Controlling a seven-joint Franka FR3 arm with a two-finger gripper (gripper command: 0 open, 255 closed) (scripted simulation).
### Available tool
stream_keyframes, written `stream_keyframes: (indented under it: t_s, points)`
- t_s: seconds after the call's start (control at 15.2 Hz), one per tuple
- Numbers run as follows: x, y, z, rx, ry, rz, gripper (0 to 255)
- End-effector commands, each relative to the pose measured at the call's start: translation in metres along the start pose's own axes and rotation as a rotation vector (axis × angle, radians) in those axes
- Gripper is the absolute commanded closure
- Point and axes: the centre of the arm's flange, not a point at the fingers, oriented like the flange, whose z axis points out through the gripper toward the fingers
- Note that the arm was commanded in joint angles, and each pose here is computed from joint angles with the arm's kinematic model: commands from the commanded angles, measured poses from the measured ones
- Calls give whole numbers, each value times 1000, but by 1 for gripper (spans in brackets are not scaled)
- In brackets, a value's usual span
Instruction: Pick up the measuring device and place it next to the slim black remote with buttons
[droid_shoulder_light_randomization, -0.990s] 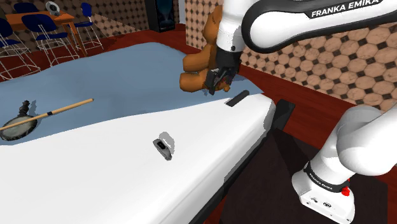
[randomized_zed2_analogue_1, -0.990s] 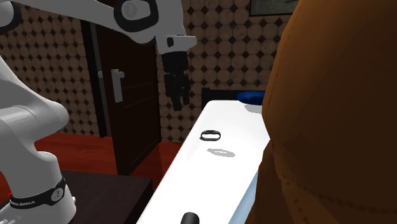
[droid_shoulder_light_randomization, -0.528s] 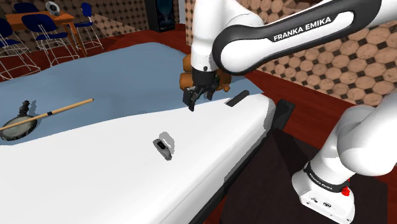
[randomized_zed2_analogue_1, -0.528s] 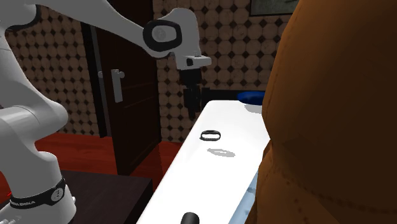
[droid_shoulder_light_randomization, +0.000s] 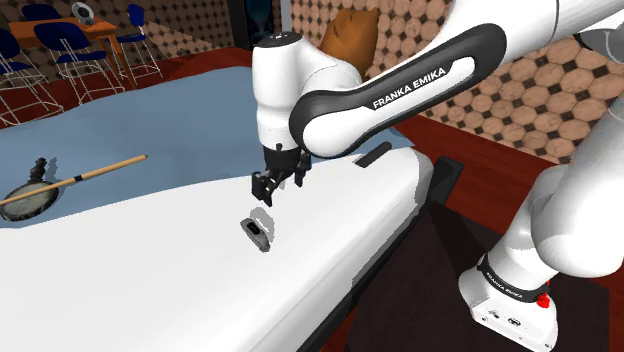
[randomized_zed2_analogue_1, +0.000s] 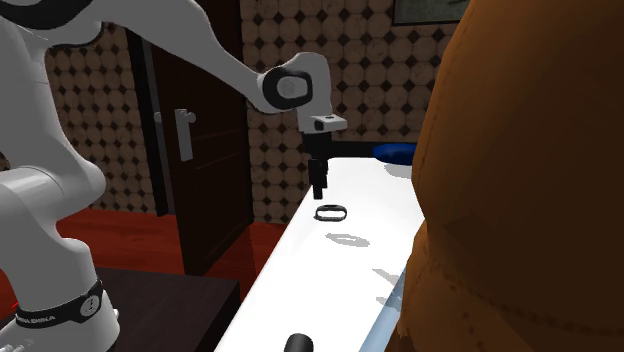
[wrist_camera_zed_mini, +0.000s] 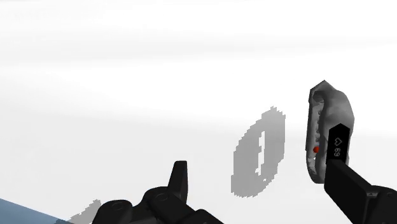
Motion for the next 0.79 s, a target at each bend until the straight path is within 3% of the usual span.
stream_keyframes:
  t_s: [0.0,0.4,0.73]
  points:
    - [5,-24,17,4,-9,-3,0]
    - [18,-87,57,11,-34,-15,0]
    - [18,-87,84,11,-34,-15,0]
